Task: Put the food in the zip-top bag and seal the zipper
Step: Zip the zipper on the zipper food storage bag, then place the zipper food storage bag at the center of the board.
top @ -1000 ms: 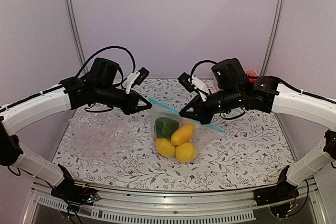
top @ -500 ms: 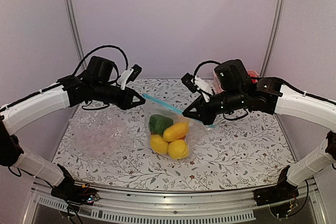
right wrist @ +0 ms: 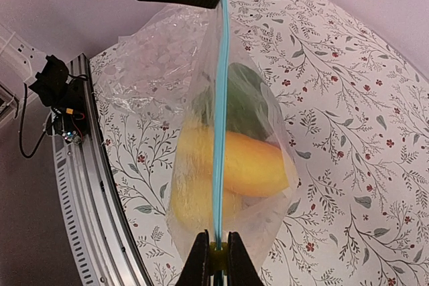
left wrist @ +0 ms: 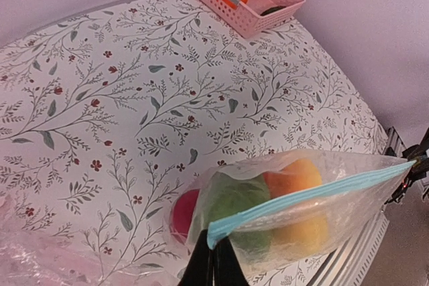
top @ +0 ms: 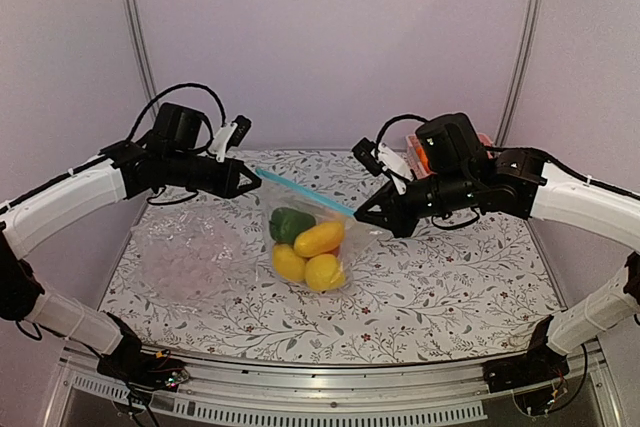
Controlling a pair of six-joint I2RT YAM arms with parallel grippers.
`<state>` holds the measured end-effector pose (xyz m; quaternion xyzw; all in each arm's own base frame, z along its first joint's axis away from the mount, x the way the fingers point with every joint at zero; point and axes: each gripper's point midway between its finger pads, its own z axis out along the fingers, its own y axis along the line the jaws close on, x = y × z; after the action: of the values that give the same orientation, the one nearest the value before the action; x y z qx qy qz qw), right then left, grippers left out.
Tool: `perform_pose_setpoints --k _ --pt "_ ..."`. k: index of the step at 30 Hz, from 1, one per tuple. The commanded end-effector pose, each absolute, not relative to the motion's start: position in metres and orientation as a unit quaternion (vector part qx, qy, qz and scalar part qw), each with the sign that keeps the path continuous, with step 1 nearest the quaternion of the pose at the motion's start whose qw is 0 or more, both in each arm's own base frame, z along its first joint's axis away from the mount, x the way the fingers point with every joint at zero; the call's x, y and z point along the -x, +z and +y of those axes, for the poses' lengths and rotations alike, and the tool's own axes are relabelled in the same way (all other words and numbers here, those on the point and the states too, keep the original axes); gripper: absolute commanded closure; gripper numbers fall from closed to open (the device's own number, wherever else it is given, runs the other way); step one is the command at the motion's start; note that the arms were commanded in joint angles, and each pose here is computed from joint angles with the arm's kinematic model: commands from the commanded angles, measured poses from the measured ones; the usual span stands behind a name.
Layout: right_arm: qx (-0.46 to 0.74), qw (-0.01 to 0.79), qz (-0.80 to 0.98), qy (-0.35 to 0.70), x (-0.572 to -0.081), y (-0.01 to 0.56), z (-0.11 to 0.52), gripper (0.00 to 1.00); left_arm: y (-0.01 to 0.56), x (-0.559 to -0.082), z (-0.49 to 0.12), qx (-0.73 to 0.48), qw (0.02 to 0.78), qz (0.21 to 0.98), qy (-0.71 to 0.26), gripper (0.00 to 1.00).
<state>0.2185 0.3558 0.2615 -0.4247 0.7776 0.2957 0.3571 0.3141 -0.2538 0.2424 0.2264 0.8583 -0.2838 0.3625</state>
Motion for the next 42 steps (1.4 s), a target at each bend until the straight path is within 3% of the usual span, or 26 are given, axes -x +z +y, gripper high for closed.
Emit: perform_pose_setpoints --k 1,18,33,35,39,42 --pt "0.418 0.340 0.796 0.276 -0.212 0.254 0.334 1.00 0.244 -0.341 -0.209 -0.155 0.395 0.877 -0.225 1.00" --pt "0.408 0.346 0.803 0.263 -0.213 0.253 0.324 1.00 0.244 -0.352 -0.188 -0.114 0.405 0.881 -0.217 1.00" --pt "0.321 0.376 0.843 0.212 -0.252 0.240 0.321 0.97 0.227 -0.339 -0.233 -0.168 0.351 0.873 -0.292 0.99" --pt "0.318 0.374 0.845 0.212 -0.253 0.237 0.322 0.90 0.226 -0.339 -0.234 -0.170 0.349 0.874 -0.292 0.90" --pt "0.316 0.373 0.845 0.215 -0.254 0.237 0.324 0.66 0.226 -0.340 -0.231 -0.162 0.352 0.877 -0.284 0.45" --pt "0.317 0.377 0.842 0.221 -0.253 0.240 0.324 0.46 0.230 -0.339 -0.230 -0.164 0.357 0.874 -0.285 0.29"
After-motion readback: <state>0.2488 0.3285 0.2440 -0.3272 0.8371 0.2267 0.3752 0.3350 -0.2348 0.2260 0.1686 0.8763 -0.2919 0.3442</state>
